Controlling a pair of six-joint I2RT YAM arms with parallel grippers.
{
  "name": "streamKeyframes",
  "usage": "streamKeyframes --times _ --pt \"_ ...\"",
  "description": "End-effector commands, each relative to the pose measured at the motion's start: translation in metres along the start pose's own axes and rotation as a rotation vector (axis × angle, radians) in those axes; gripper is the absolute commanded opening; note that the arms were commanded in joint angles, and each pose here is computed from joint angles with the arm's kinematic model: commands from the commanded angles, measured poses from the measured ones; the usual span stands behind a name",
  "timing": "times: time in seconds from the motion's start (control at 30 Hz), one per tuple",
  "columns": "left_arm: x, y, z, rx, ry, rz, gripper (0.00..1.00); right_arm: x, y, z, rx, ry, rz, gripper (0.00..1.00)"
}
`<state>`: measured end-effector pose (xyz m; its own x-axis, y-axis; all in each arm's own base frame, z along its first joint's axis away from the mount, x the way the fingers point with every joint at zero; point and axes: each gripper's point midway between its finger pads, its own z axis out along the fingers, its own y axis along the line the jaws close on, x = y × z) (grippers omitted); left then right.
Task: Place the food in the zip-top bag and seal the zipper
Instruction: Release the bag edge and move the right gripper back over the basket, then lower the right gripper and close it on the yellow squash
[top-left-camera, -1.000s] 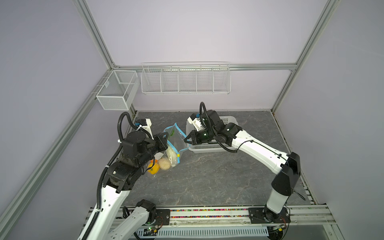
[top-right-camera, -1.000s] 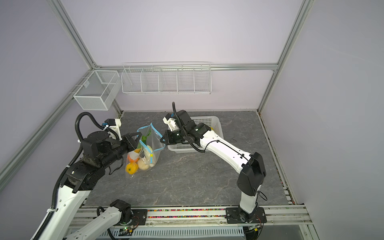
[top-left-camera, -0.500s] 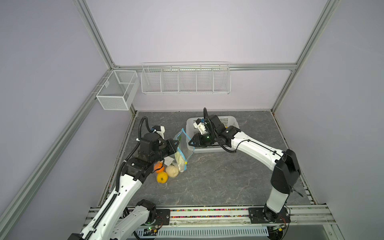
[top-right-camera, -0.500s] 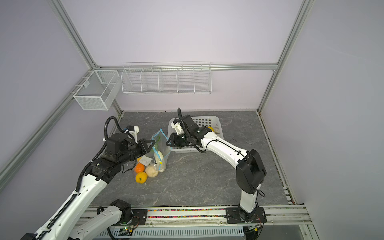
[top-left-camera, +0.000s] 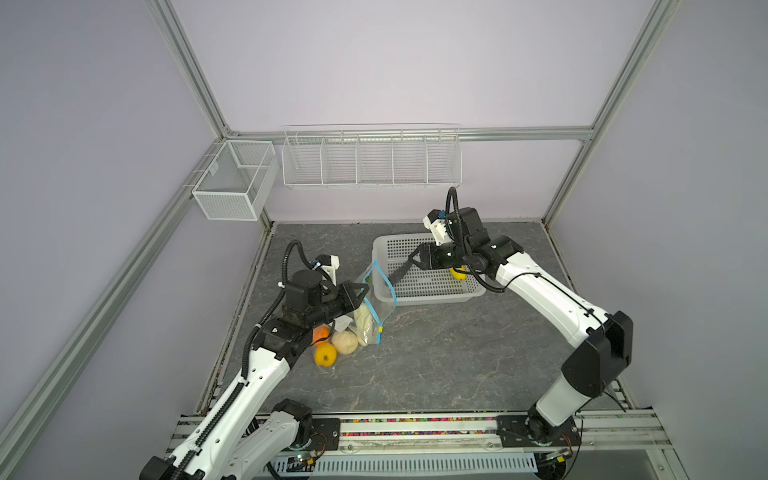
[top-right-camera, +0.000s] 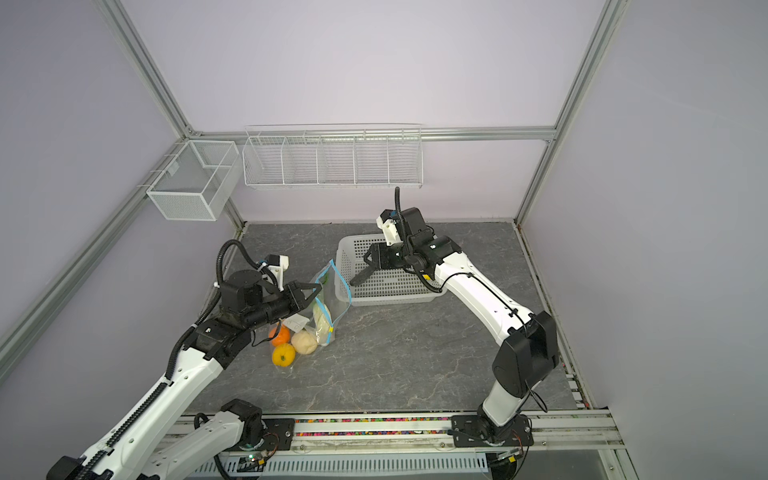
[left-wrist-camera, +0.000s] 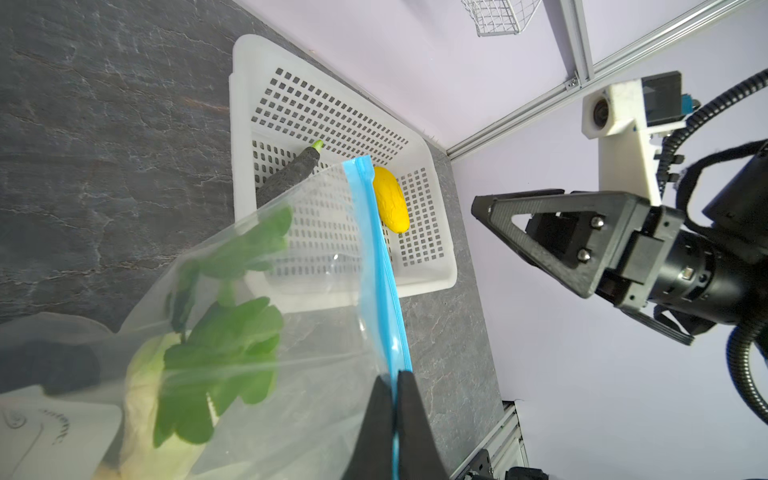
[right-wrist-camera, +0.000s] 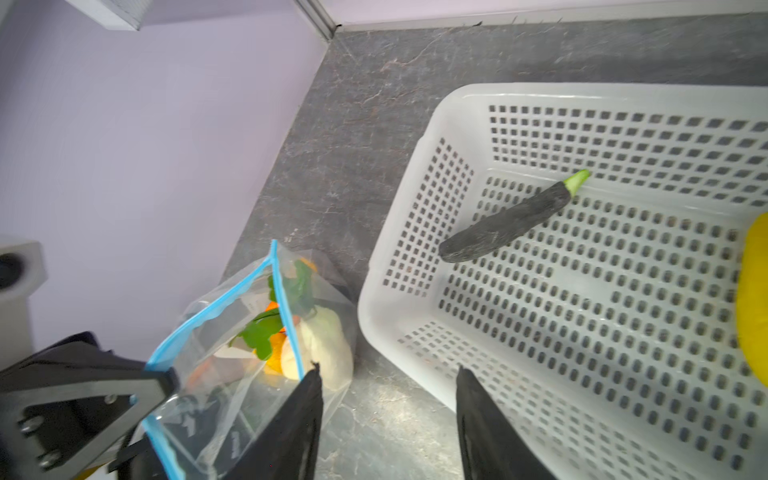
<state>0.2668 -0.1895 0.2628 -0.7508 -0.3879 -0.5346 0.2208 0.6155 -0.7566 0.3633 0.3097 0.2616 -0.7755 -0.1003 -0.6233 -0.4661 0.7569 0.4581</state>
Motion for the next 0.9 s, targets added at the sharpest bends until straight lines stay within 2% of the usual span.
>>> streamKeyframes --times 0.0,0.13,0.23,0.4,0.57,0.87 --pt "0.0 -0.007 -0.002 0.039 0.001 0.02 0.0 0.004 -0.039 0.006 0.198 0.02 -0.124 0.54" --pt "0.002 -0.007 -0.001 0.044 0.012 0.031 0.0 0.005 -0.083 0.014 0.403 0.036 -0.221 0.53" --pt "0.003 -0.007 0.0 0.05 0.009 0.032 0.0 0.006 -0.11 0.021 0.507 0.067 -0.243 0.53" --pt "0.006 -0.004 0.005 0.06 0.021 0.024 0.0 0.004 -0.141 0.031 0.561 0.081 -0.22 0.53" --pt "0.008 -0.003 0.003 0.06 0.018 0.023 0.0 0.007 -0.186 0.037 0.673 0.132 -0.209 0.52" --pt "0.007 -0.004 0.004 0.06 0.025 0.024 0.0 0.016 -0.23 0.062 0.679 0.176 -0.125 0.52"
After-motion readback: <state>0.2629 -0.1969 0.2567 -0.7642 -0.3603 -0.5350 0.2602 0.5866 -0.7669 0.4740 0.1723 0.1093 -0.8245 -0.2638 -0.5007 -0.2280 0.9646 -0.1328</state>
